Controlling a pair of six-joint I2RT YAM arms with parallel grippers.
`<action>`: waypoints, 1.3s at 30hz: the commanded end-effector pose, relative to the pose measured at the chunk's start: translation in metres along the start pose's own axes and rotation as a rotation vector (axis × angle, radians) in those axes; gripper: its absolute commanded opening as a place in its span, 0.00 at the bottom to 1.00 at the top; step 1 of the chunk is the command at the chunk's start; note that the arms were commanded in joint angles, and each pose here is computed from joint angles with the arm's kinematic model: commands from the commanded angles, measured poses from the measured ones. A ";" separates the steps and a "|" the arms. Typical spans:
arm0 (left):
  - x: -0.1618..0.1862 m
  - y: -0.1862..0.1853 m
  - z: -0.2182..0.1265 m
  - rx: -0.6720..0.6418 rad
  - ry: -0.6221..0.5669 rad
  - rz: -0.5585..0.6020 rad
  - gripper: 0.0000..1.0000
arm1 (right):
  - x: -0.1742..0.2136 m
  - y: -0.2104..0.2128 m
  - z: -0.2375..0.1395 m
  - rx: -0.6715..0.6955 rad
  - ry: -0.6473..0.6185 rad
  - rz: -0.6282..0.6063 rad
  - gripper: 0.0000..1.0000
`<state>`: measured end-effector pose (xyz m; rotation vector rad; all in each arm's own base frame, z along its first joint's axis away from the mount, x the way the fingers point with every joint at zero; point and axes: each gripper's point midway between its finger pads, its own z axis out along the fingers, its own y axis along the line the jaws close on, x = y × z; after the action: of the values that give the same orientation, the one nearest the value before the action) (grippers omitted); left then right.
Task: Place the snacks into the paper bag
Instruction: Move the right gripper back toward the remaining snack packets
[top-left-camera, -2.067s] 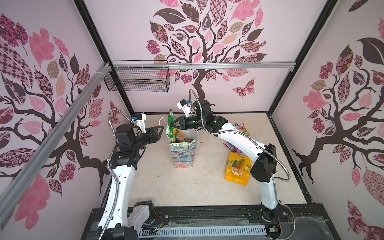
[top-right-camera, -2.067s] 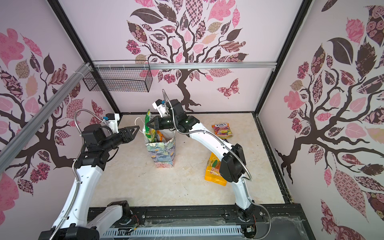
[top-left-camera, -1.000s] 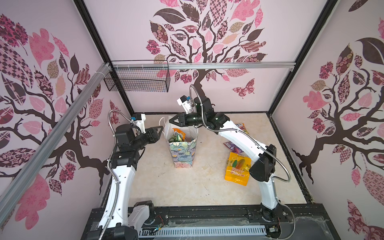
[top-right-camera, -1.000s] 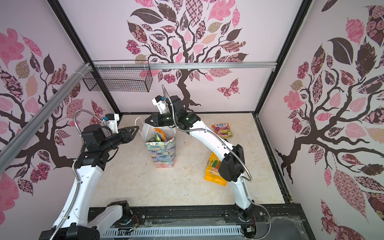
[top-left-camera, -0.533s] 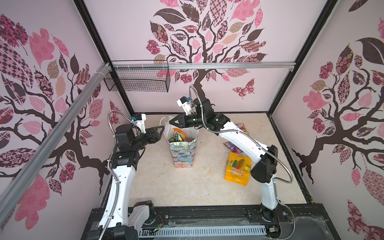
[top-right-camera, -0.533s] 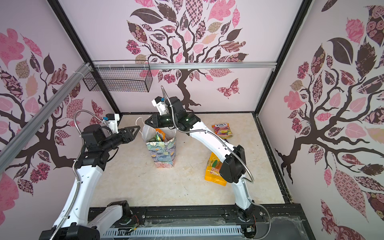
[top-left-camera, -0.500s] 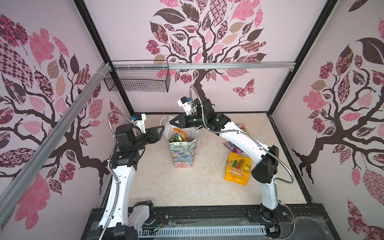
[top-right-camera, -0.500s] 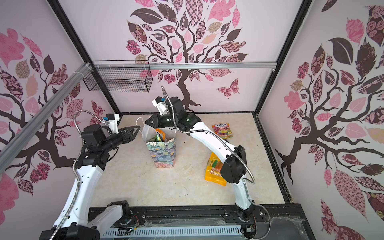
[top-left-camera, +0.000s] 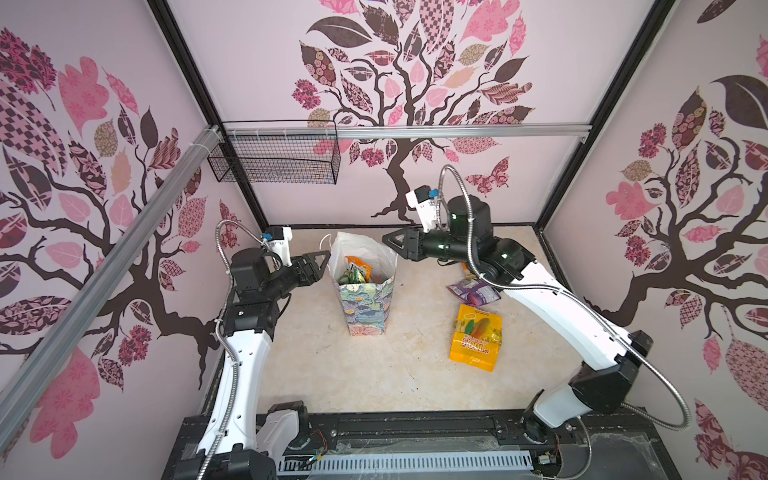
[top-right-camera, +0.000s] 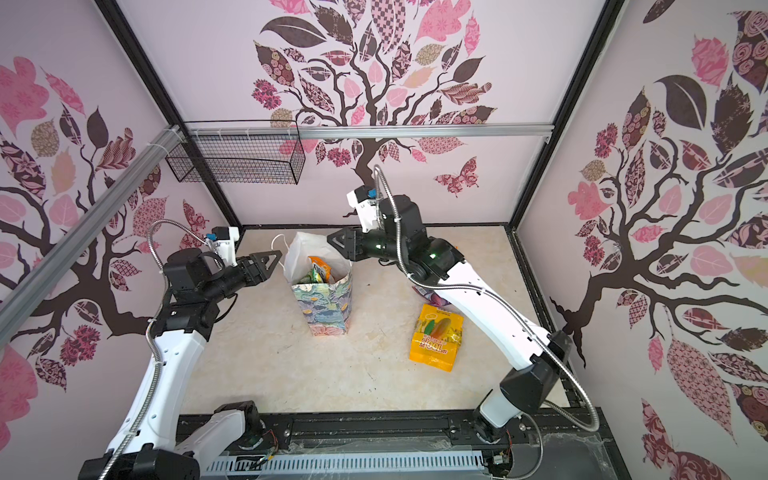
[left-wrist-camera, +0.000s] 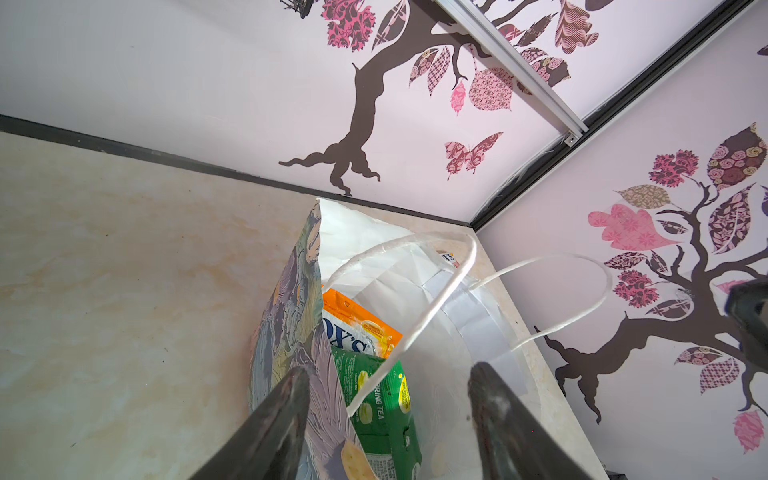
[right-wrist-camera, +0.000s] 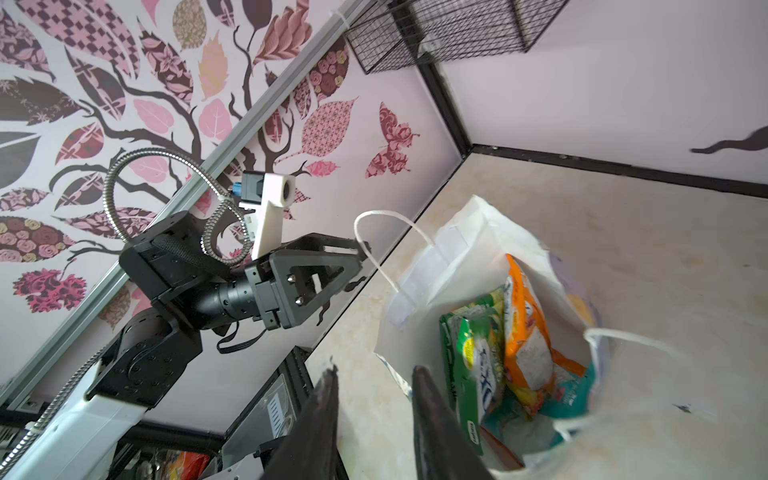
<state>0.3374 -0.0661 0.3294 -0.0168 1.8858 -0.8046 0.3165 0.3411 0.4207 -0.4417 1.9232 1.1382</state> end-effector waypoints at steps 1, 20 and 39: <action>0.006 0.004 0.002 0.007 0.005 0.001 0.66 | -0.009 -0.025 -0.028 0.133 -0.062 -0.025 0.33; 0.006 0.005 0.004 0.009 0.009 -0.004 0.66 | 0.013 -0.162 -0.101 0.484 -0.155 0.183 0.35; 0.007 0.009 0.006 -0.001 0.016 -0.009 0.66 | 0.063 -0.297 -0.150 0.640 -0.266 0.475 0.43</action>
<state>0.3408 -0.0663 0.3248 -0.0204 1.8986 -0.8123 0.3875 0.0772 0.2421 0.4637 2.1159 0.6999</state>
